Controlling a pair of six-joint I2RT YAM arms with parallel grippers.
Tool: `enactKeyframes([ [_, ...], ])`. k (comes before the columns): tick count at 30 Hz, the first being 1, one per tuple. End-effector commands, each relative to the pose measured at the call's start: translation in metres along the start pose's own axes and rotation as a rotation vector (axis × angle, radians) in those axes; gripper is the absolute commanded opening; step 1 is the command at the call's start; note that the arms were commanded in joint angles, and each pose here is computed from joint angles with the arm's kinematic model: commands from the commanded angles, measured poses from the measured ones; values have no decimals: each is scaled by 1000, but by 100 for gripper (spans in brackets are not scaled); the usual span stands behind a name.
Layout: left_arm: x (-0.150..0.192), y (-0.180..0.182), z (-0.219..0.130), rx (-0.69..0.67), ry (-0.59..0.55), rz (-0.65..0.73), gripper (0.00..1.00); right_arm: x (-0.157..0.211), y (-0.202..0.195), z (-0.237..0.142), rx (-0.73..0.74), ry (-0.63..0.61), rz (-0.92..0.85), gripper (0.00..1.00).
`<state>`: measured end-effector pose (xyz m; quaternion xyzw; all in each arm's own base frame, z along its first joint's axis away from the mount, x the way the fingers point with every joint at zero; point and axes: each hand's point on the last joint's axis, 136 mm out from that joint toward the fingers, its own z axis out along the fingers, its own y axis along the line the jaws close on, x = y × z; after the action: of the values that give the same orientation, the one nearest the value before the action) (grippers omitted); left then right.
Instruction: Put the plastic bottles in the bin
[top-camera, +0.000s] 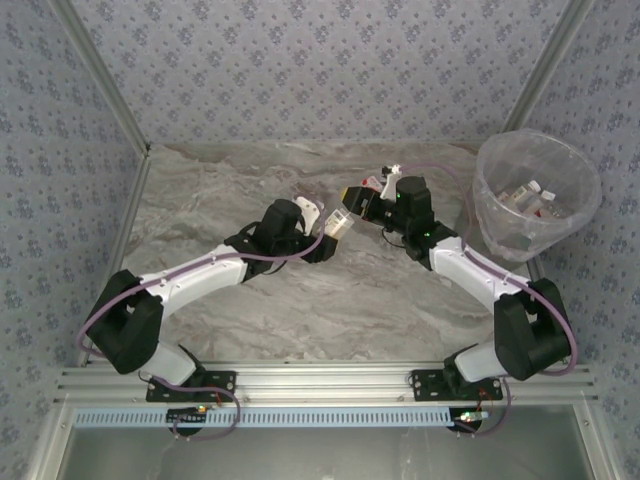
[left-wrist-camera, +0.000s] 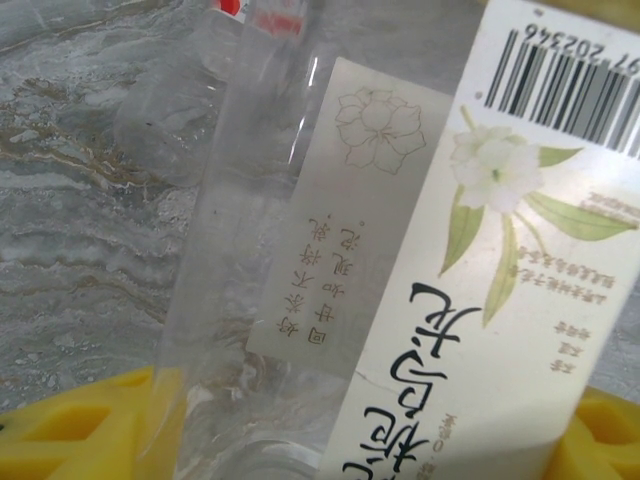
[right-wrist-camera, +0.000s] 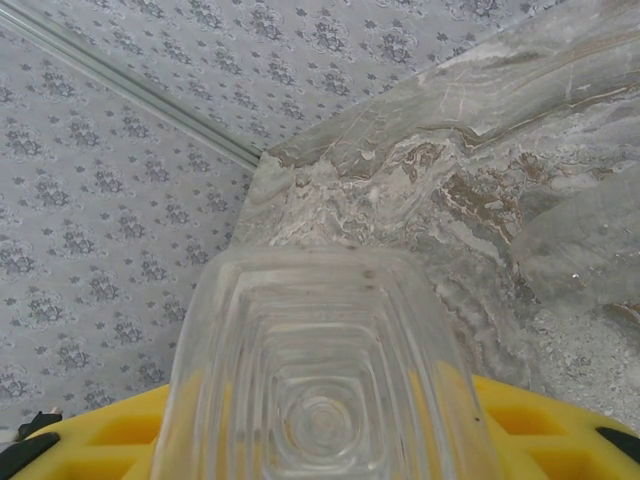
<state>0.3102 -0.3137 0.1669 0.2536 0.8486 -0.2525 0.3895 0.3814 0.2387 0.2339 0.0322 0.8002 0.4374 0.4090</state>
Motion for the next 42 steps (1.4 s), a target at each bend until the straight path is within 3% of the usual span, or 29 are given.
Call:
enactKeyframes([
  [1, -31, -11, -14, 21, -74, 4, 66, 3, -2, -5, 30, -4, -40, 47],
  [5, -34, -16, -16, 46, -79, 7, 82, 2, -2, -5, 33, -8, -41, 46],
  [12, -37, -23, -23, 92, -109, 16, 99, 1, -4, -6, 49, -16, -45, 46],
  [21, -47, -26, -45, 102, -206, 28, 99, -4, -4, -9, 69, -25, -59, 46],
  [37, -43, 50, -88, -297, -380, -118, 99, -38, -10, -53, 199, -120, -165, 46],
  [42, -38, 63, -95, -351, -395, -152, 99, -56, -11, -76, 232, -169, -187, 47],
])
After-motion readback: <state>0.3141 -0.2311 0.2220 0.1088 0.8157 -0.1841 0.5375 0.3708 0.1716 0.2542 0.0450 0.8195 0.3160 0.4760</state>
